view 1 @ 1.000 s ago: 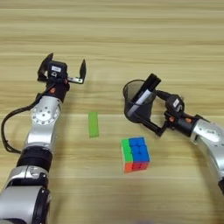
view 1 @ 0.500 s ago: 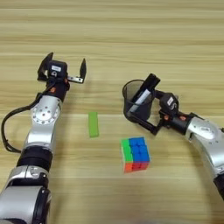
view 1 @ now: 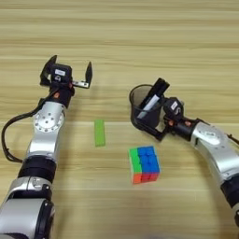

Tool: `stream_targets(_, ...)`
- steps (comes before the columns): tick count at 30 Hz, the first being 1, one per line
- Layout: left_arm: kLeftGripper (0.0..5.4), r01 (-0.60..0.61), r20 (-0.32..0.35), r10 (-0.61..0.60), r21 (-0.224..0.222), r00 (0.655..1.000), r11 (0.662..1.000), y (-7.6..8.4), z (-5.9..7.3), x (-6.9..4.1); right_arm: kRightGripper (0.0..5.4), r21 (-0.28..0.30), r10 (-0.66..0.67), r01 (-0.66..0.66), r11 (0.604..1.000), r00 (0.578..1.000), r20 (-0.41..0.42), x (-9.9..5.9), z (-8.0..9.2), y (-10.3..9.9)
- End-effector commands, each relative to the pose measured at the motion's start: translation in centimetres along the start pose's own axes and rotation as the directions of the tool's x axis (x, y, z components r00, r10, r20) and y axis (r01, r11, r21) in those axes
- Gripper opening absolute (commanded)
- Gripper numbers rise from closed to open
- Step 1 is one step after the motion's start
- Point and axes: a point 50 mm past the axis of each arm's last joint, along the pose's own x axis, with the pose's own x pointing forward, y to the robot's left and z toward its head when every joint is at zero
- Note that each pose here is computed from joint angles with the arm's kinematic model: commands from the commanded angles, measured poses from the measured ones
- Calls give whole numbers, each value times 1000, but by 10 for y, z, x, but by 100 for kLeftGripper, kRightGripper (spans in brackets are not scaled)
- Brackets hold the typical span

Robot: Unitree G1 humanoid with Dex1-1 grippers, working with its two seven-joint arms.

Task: Move the objects on the table

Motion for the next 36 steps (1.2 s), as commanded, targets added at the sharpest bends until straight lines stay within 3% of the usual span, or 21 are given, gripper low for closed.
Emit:
stream_targets(1,540,9,-4,-9,4,1000,1000,-3,1,1,482,-6,-13,13,1000,1000,-9,3,2,-3)
stream_targets(10,540,11,-4,-11,2,1000,1000,-4,1,2,481,-1,-24,24,1000,1000,4,3,5,-6)
stream_targets(17,540,12,-3,-12,1,1000,1000,-6,1,2,481,7,-52,52,999,998,22,-7,8,-10)
stream_targets(27,540,17,-7,-17,-1,1000,1000,-8,0,3,480,6,-179,179,984,984,-8,-46,8,-31)
stream_targets(32,540,19,-11,-19,-1,1000,1000,-8,-1,4,480,40,-342,344,938,938,-51,-68,4,-42)
stream_targets(36,540,21,-13,-21,-2,1000,1000,-9,-1,4,480,57,-419,422,905,906,-63,-78,2,-39)
